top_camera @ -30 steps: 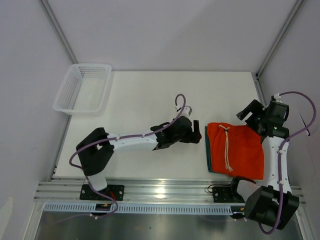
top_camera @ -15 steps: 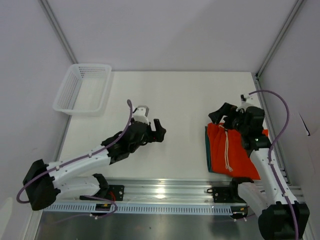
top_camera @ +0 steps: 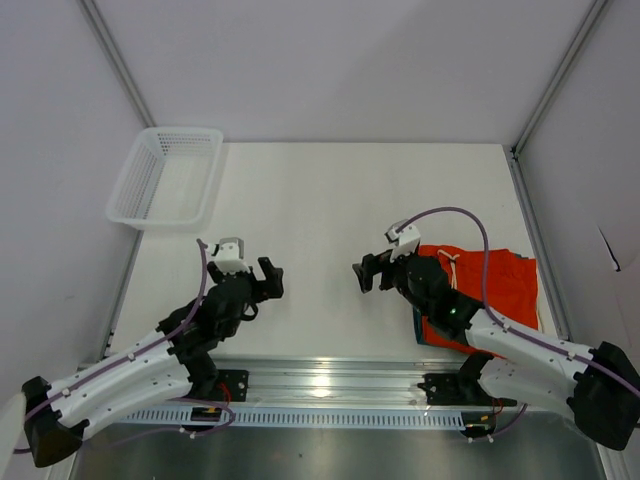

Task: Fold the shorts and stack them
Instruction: Neatly place the folded shorts to the corner

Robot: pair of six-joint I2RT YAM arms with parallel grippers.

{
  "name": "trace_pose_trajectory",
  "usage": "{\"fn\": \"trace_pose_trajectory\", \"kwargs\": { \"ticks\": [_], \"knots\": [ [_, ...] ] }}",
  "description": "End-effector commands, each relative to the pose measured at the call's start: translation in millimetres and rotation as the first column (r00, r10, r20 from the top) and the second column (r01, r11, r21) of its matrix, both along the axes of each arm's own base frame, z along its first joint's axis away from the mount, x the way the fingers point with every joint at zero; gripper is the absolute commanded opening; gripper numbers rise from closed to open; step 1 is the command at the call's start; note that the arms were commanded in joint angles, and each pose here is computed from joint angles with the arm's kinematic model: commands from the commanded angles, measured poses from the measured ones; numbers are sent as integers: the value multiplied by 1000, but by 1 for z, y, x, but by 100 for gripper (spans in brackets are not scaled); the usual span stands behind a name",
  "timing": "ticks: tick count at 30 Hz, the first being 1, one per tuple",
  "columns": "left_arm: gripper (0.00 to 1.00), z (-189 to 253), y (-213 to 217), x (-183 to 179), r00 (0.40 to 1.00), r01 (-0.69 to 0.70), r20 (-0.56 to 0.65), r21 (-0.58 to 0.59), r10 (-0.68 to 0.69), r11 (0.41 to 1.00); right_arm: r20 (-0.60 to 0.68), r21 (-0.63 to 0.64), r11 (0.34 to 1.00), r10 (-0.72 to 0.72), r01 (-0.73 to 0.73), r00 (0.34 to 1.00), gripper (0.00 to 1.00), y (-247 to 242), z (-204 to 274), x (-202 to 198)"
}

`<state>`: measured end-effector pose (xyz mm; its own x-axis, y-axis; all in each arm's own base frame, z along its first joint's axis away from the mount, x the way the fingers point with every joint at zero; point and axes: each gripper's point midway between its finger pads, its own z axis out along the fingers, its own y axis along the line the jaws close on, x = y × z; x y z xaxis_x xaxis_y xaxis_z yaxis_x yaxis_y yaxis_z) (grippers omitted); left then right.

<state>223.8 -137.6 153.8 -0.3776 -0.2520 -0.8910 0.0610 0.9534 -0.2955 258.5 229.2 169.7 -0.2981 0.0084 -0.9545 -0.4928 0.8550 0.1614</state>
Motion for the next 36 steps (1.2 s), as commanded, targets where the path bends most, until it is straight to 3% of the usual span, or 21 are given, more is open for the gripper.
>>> {"fn": "trace_pose_trajectory", "kwargs": {
  "ticks": [1,5,36],
  "knots": [
    [99,-4,12,-2,1000,-14,13,46,14,999,140,12,999,-52,50,989,99,2,14,14],
    [99,-14,17,-6,1000,3,16,78,-5,997,120,-14,999,-39,41,992,100,6,-3,15],
    [99,-24,23,-4,999,-39,16,79,38,996,124,-18,996,-87,90,988,100,-3,-1,18]
  ]
}}
